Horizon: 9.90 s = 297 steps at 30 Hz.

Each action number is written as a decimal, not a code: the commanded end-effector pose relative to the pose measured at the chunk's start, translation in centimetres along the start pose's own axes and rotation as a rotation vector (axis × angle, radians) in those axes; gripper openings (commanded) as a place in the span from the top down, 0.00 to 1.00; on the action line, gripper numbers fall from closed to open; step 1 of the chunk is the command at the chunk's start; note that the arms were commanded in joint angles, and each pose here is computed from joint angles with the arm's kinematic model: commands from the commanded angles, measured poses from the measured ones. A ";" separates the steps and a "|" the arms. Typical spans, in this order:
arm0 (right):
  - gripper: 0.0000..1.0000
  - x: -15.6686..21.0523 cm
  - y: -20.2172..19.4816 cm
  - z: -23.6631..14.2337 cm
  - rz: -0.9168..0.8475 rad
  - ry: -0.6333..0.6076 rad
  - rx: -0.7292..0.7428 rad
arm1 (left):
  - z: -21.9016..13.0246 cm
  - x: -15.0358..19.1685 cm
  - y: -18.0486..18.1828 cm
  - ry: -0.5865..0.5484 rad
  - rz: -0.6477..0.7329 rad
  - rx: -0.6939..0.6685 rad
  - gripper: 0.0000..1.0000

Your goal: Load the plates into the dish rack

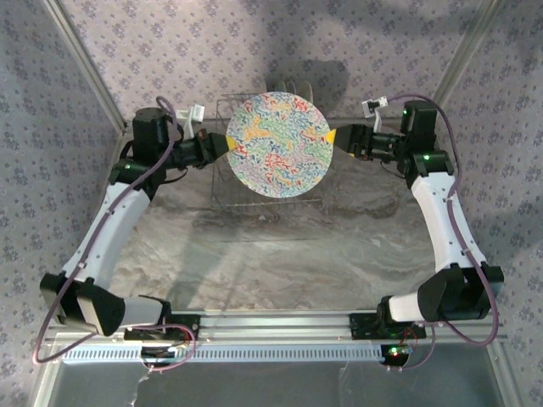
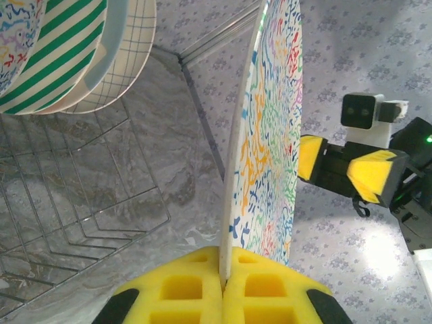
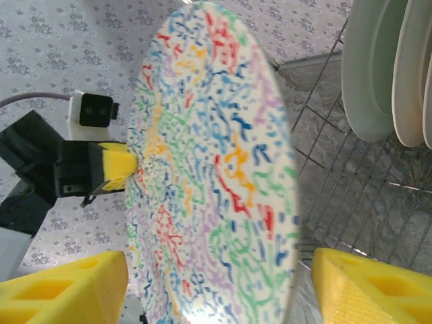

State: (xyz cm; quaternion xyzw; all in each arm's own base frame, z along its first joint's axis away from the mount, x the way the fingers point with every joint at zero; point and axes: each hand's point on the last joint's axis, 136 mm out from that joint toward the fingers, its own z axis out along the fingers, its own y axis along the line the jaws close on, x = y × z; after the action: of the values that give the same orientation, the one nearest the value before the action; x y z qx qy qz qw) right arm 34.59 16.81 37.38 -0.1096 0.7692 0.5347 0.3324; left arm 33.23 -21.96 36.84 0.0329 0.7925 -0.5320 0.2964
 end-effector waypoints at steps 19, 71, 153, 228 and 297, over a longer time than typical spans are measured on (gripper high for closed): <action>0.60 0.6 -2.3 1.2 0.033 0.031 0.007 | 1.6 -3.7 -2.7 -0.033 0.081 0.152 1.00; 1.00 -4.8 0.5 0.8 -0.031 -0.260 0.153 | -3.1 -0.4 5.5 -0.159 0.148 -0.436 0.01; 1.00 -4.5 -7.4 23.2 -0.338 -0.465 1.196 | -18.5 7.1 7.6 -0.385 0.182 -0.819 0.01; 0.46 -2.5 -3.9 27.6 -0.280 -0.478 1.010 | -18.8 7.8 9.0 -0.340 0.244 -0.866 0.01; 0.00 5.9 -15.9 -11.0 -0.378 -0.390 1.261 | -10.8 2.5 31.0 -0.496 0.657 -1.096 0.01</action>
State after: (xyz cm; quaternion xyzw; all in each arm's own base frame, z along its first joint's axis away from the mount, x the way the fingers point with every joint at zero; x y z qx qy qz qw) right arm 33.89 1.65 24.27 0.0865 0.8269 -0.0654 0.5519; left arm 35.27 0.71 9.46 -0.0165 0.8423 0.0923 0.5308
